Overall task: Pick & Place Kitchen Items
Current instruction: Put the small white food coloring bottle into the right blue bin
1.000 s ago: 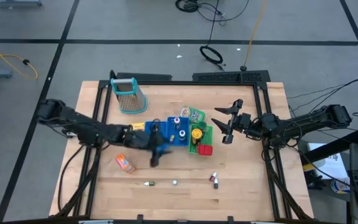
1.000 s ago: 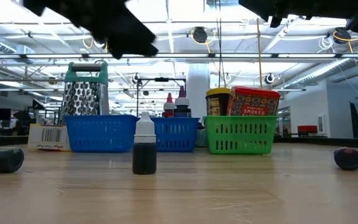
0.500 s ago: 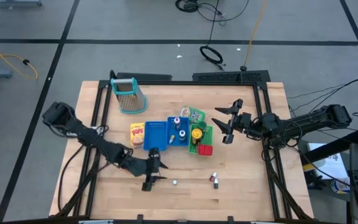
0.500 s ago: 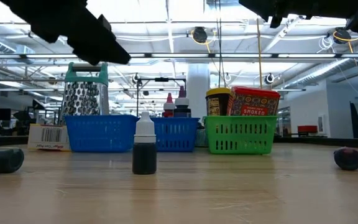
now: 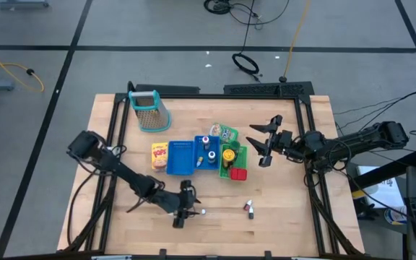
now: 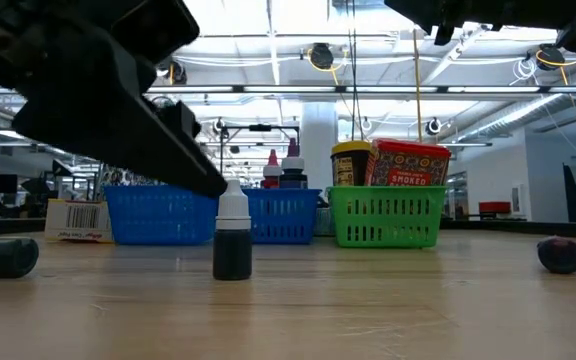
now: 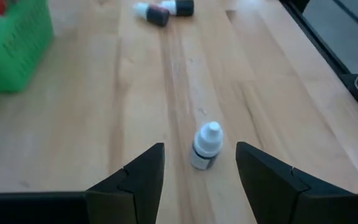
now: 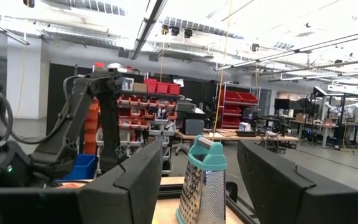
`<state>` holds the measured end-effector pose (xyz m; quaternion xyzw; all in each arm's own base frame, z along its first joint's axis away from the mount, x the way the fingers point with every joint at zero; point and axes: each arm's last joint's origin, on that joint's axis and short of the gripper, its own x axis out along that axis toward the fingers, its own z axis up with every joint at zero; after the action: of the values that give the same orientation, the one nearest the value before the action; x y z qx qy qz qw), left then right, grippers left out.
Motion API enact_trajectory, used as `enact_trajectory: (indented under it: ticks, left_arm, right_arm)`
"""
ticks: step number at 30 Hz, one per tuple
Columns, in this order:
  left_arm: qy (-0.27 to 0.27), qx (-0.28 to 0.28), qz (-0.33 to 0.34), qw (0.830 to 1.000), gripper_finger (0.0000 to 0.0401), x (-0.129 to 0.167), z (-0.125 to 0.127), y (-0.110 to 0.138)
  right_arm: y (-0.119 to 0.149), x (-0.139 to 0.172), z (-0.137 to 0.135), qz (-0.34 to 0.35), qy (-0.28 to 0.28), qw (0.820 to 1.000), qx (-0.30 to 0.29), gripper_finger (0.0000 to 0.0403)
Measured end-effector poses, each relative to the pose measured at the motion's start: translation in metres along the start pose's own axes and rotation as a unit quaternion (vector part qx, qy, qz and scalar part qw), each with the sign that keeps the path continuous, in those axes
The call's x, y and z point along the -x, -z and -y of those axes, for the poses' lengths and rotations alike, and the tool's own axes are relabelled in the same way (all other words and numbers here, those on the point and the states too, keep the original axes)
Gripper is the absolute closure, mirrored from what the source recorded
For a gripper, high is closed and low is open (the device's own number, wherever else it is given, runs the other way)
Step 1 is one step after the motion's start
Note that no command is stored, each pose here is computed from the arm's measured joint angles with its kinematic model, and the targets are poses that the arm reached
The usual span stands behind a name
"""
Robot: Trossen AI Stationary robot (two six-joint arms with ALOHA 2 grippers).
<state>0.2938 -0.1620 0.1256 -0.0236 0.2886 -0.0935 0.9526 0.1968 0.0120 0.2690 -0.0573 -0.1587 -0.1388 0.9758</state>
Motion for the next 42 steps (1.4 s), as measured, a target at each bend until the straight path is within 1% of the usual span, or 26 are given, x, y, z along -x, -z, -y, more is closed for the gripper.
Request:
enact_trajectory:
  ticks: [2, 4, 7, 10, 12, 16, 24, 26, 29, 36, 42]
  left_arm:
    - [0.007, 0.008, -0.008, 1.0, 0.0199, -0.003, 0.0, 0.004]
    - [0.012, 0.018, -0.001, 1.0, 0.0199, -0.008, 0.001, 0.007]
    - [0.034, 0.022, 0.002, 0.999, 0.0199, -0.017, 0.002, 0.014]
    - [0.04, 0.028, 0.012, 0.999, 0.0199, -0.025, 0.002, 0.02]
    - [0.035, 0.028, 0.016, 0.999, 0.0199, -0.028, 0.001, 0.022]
    - [0.007, 0.027, 0.023, 0.999, 0.0199, -0.031, -0.002, 0.025]
    - [0.005, 0.028, 0.029, 0.999, 0.0202, -0.033, -0.009, 0.022]
    - [0.021, 0.025, 0.038, 0.999, 0.0214, -0.033, -0.009, 0.019]
    - [0.032, 0.024, 0.034, 0.999, 0.0248, -0.034, -0.01, 0.019]
    - [0.038, 0.011, 0.036, 0.999, 0.0352, -0.034, -0.011, 0.018]
    - [0.048, -0.004, 0.064, 0.997, 0.0356, -0.033, -0.011, 0.013]
  right_arm:
    - [0.0, 0.0, 0.0, 0.0, 0.0, 1.0, 0.0, 0.0202]
    - [0.0, 0.0, 0.0, 0.0, 0.0, 1.0, 0.001, 0.0202]
    - [0.0, 0.0, 0.0, 0.0, 0.0, 1.0, 0.001, 0.0202]
    - [0.0, 0.0, 0.0, 0.0, 0.0, 1.0, 0.001, 0.0202]
    - [0.0, 0.0, 0.0, 0.0, 0.0, 1.0, 0.002, 0.0202]
    - [0.0, 0.0, 0.0, 0.0, 0.0, 1.0, 0.002, 0.0202]
    - [0.0, 0.0, 0.0, 0.0, 0.0, 1.0, 0.002, 0.0202]
    - [0.0, 0.0, 0.0, 0.0, 0.0, 1.0, 0.002, 0.0202]
    - [0.0, 0.0, 0.0, 0.0, 0.0, 1.0, 0.002, 0.0202]
    - [0.0, 0.0, 0.0, 0.0, 0.0, 1.0, 0.001, 0.0202]
    - [0.0, 0.0, 0.0, 0.0, 0.0, 1.0, 0.001, 0.0202]
